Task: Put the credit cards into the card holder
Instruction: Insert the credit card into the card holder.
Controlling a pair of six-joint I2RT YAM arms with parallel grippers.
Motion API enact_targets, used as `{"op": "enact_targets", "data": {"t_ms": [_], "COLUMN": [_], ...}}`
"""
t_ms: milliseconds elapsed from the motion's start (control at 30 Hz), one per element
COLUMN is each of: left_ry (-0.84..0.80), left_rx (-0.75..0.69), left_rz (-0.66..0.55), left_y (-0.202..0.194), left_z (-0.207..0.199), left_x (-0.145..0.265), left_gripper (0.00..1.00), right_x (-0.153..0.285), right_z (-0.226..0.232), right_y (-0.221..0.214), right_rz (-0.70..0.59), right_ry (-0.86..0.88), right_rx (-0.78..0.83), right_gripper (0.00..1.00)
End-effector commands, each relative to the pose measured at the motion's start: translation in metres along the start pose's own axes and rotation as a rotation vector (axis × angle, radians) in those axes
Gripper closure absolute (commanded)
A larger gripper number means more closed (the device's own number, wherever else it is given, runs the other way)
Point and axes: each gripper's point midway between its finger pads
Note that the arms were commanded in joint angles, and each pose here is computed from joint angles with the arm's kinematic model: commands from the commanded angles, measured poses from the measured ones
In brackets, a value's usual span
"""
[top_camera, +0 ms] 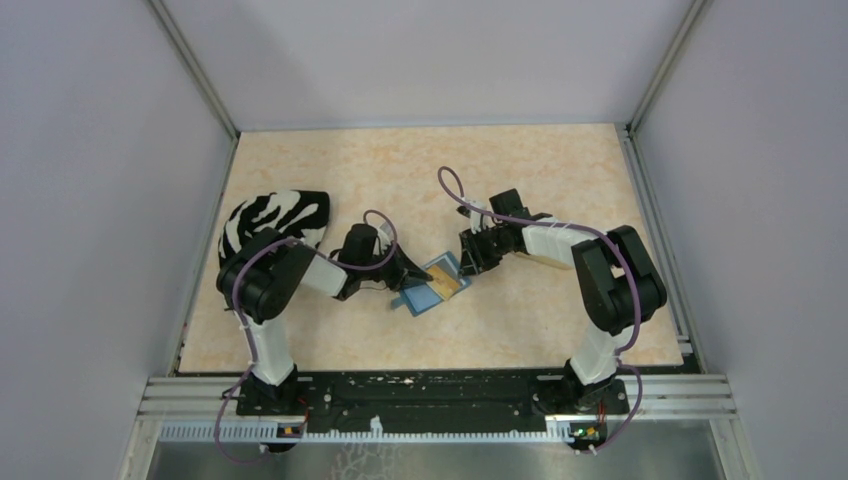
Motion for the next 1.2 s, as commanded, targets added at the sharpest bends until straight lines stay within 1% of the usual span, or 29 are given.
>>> {"op": "enact_targets", "data": {"t_ms": [0,67,133,233,300,367,467,567,600,667,700,733,800,867,1000,1167], "left_ry": [0.134,0.129,0.133,0.135,0.128,0.122,0.116,0.111,0.108,0.105,0.103,0.104,0.105,0.105,0.102,0.100], "left_rx": [0.023,0.017,0.013,0.012,0.016,0.015,0.010,0.005,0.004,0.005,0.003,0.002,0.002,0.002,0.002,-0.003], "left_rz": [0.047,0.055,0.060,0.068,0.074,0.081,0.086,0.093,0.098,0.106,0.106,0.107,0.105,0.103,0.105,0.101], "left_y": [-0.012,-0.011,-0.010,-0.012,-0.013,-0.014,-0.015,-0.015,-0.016,-0.016,-0.017,-0.017,-0.017,-0.017,-0.017,-0.016], "left_z": [0.042,0.043,0.045,0.050,0.052,0.053,0.054,0.054,0.054,0.055,0.055,0.055,0.057,0.057,0.057,0.056], "left_x": [-0.004,-0.005,-0.006,-0.006,-0.006,-0.006,-0.006,-0.008,-0.008,-0.010,-0.010,-0.009,-0.009,-0.008,-0.008,-0.008], "left_gripper": [1.00,1.00,0.95,0.91,0.87,0.85,0.81,0.79,0.78,0.77,0.77,0.77,0.77,0.77,0.76,0.76], "right_x": [0.006,0.007,0.011,0.026,0.040,0.054,0.063,0.055,0.049,0.038,0.032,0.027,0.013,-0.004,-0.027,-0.038], "right_z": [0.016,0.017,0.016,0.012,0.010,0.017,0.047,0.086,0.104,0.120,0.126,0.130,0.134,0.130,0.109,0.091], "right_y": [0.012,0.014,0.018,0.032,0.044,0.055,0.054,0.040,0.033,0.023,0.021,0.020,0.020,0.021,0.019,0.016], "right_rz": [-0.036,-0.038,-0.045,-0.093,-0.148,-0.203,-0.239,-0.252,-0.250,-0.246,-0.248,-0.240,-0.221,-0.198,-0.157,-0.138], "right_ry": [0.054,0.053,0.040,-0.013,-0.068,-0.087,-0.004,0.106,0.144,0.163,0.159,0.149,0.121,0.049,-0.098,-0.178], "right_rx": [0.035,0.041,0.052,0.107,0.179,0.267,0.469,0.685,0.783,0.960,1.011,1.044,1.056,1.028,0.998,0.973], "right_gripper": [0.68,0.63,0.56,0.46,0.41,0.39,0.39,0.45,0.53,0.70,0.77,0.82,0.87,0.91,0.92,0.92]}}
Point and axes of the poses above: each gripper's point midway between its finger pads, its own x axis back along the fingers, its own z axis along the line the jaws close on, y = z × x, and after that the axes turned 10 degrees about -x, right-handed
